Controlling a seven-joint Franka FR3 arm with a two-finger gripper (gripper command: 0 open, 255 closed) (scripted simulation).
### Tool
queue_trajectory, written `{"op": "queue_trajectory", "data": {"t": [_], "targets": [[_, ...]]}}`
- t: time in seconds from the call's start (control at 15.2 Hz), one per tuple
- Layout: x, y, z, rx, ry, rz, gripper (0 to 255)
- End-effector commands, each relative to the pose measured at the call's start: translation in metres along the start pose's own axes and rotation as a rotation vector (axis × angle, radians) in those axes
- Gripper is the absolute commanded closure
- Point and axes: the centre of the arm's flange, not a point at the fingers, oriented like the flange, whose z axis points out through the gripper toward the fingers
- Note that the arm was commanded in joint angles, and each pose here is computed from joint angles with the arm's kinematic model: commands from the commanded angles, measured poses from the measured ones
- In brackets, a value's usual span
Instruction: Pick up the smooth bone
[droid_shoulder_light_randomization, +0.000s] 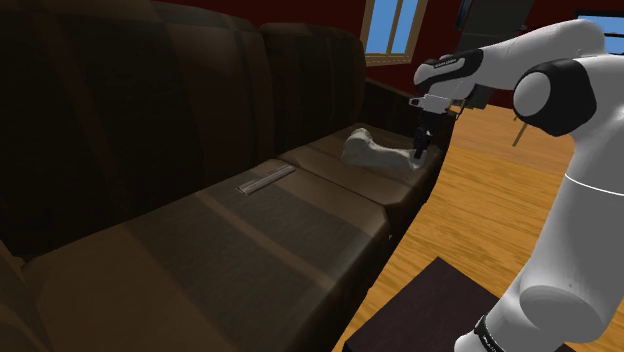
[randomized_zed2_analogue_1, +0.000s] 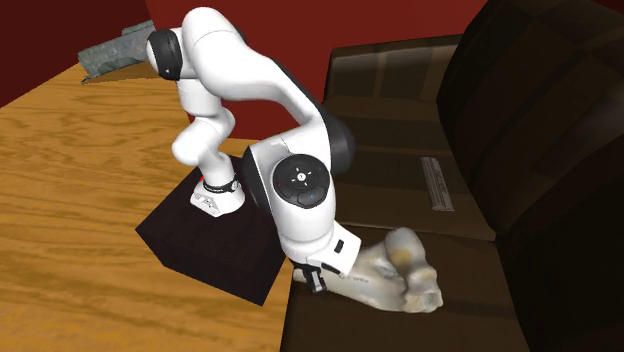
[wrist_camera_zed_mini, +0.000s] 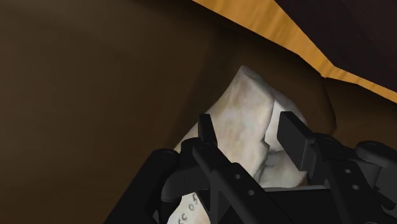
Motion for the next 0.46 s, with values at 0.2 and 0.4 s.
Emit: {"op": "queue_trajectory", "data": {"t": [0.2,0.4], "targets": [[0.001,-0.004,-0.027,-0.001,0.000,0.001,255],[0.001,-0.005,-0.033,-0.001,0.000,0.001,255]]}}
